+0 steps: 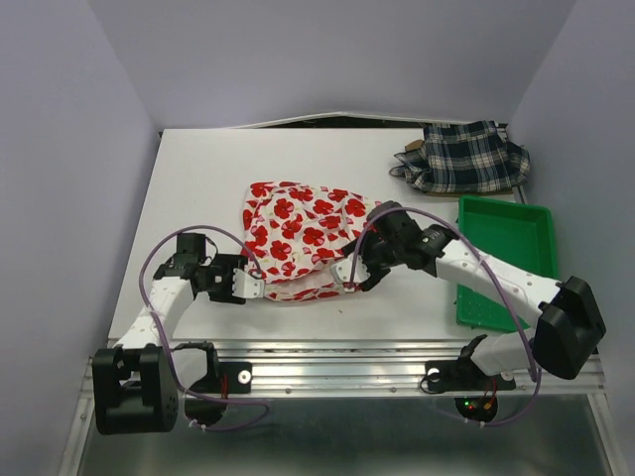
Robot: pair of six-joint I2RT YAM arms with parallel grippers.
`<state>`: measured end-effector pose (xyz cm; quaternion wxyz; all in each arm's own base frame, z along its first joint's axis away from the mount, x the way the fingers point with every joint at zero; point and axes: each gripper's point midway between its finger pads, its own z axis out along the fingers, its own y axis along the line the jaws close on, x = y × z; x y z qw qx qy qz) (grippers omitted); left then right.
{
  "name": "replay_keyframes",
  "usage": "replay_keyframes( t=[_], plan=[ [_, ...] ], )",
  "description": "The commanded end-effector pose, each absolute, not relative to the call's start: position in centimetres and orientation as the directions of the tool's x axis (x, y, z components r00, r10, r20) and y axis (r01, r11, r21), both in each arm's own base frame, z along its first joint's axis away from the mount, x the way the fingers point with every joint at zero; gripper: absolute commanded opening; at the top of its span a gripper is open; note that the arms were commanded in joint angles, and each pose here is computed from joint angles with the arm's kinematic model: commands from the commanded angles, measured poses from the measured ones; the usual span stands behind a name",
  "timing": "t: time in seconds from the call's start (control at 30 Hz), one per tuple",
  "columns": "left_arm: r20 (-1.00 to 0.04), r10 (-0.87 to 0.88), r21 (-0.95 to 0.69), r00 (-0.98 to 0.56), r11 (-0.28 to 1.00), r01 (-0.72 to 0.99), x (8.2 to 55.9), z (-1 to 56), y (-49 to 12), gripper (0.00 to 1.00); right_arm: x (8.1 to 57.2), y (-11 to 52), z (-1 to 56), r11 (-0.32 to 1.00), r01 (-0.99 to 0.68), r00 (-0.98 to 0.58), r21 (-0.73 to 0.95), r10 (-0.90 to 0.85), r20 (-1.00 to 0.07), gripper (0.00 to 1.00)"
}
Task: Fold and stack the skirts
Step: Flatten the skirt out
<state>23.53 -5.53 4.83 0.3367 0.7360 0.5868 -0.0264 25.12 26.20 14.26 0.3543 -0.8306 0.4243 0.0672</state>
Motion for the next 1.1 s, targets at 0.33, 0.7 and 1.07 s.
replay_keyframes(
  t=[0.33,0.7,1.07],
  plan=[
    [-0.503,0.816,0.481,0.285,-0.009,0.877,25.4,7.6,-6.6,0.69,23.4,24.8,12.0,-0.685,-0.49,0.864,-0.539,-0.461,-0.2,0.5],
    [-0.551,0.8,0.459,0.238,0.052,0.887,26.0,8.2,-7.1,0.67,23.6,24.5,11.0,-0.749,-0.456,0.885,-0.48,-0.438,-0.157,0.4],
    [-0.594,0.792,0.398,0.139,0.139,0.907,27.2,9.3,-7.0,0.08,25.0,23.8,13.0,-0.689,-0.549,0.819,-0.474,-0.556,-0.142,0.01]
  ],
)
